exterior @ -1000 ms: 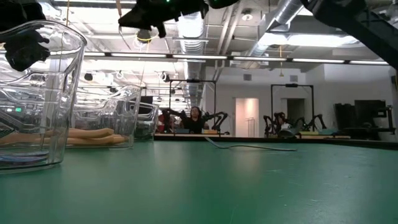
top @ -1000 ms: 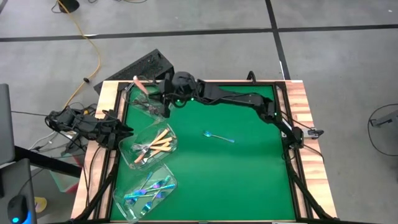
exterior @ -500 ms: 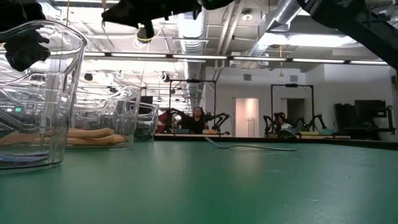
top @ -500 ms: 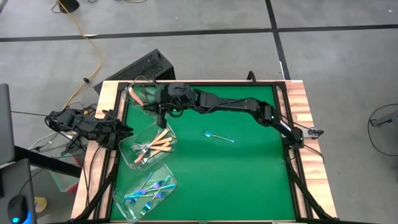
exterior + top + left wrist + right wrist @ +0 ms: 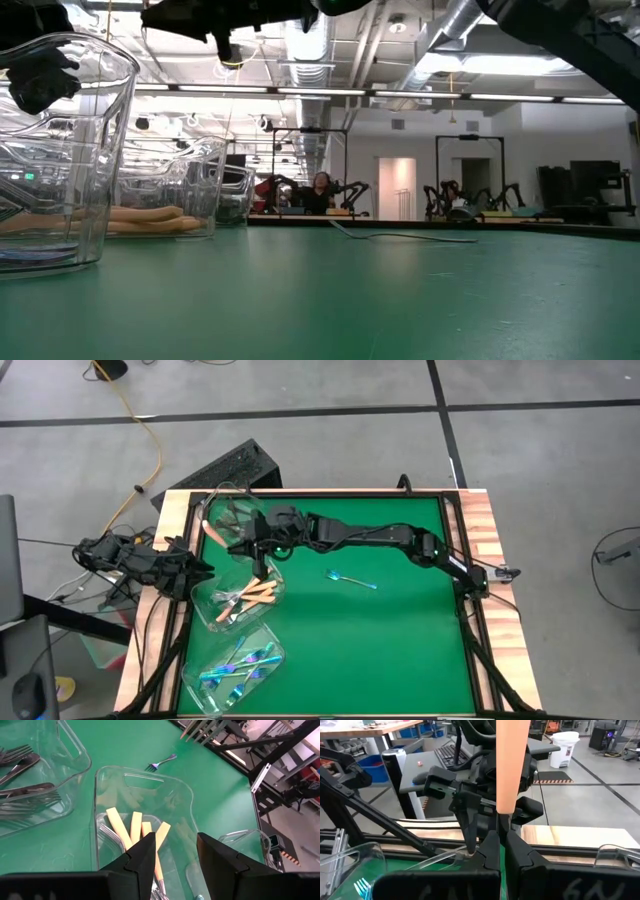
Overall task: Sort silverware by color (type)
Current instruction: Put the orange fork into the middle transparent bin
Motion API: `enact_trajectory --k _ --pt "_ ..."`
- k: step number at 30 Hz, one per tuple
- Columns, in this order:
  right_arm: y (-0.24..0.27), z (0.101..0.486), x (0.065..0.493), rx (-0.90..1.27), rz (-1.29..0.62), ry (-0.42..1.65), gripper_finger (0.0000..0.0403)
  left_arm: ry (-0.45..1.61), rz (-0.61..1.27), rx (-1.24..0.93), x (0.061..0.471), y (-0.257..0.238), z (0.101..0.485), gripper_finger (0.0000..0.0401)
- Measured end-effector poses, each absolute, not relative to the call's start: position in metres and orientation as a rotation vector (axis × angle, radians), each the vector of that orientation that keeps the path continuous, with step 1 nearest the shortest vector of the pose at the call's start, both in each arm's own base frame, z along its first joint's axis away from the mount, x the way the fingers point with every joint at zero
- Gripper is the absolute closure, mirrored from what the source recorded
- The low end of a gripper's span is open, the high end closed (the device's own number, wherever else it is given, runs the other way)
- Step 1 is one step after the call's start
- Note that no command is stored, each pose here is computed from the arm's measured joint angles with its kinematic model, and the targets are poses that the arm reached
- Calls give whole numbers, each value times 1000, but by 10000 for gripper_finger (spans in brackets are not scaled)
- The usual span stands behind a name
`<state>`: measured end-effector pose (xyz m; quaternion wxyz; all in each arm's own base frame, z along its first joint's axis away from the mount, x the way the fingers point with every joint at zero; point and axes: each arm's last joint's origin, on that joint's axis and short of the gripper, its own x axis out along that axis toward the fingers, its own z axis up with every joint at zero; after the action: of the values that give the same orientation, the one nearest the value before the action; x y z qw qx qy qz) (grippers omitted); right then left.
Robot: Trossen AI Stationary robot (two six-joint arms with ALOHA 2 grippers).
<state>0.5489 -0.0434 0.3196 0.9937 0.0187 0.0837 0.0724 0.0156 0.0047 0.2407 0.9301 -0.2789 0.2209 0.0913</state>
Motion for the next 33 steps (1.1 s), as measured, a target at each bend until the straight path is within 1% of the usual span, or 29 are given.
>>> enact_trajectory --k 4,10,14,16,19,21,24,26,33 --pt "-38 320 549 29 155 166 390 453 187 -571 16 5 241 273" --pt "-13 309 559 17 204 108 390 453 185 -570 16 5 241 273" --pt "0 308 562 -6 205 88 390 456 180 -567 16 4 241 273" --pt "0 308 562 -8 211 81 390 456 179 -568 16 4 241 273" --pt "-9 314 562 -11 272 16 390 456 180 -568 16 4 241 273" --pt "-14 310 565 2 298 -11 390 453 186 -575 16 5 241 273" --pt "-14 296 568 25 342 37 390 450 192 -576 16 5 241 273" --pt "-9 283 573 2 354 52 390 449 195 -575 16 5 241 273" --pt "2 279 573 -40 407 70 390 448 198 -575 16 5 241 273"
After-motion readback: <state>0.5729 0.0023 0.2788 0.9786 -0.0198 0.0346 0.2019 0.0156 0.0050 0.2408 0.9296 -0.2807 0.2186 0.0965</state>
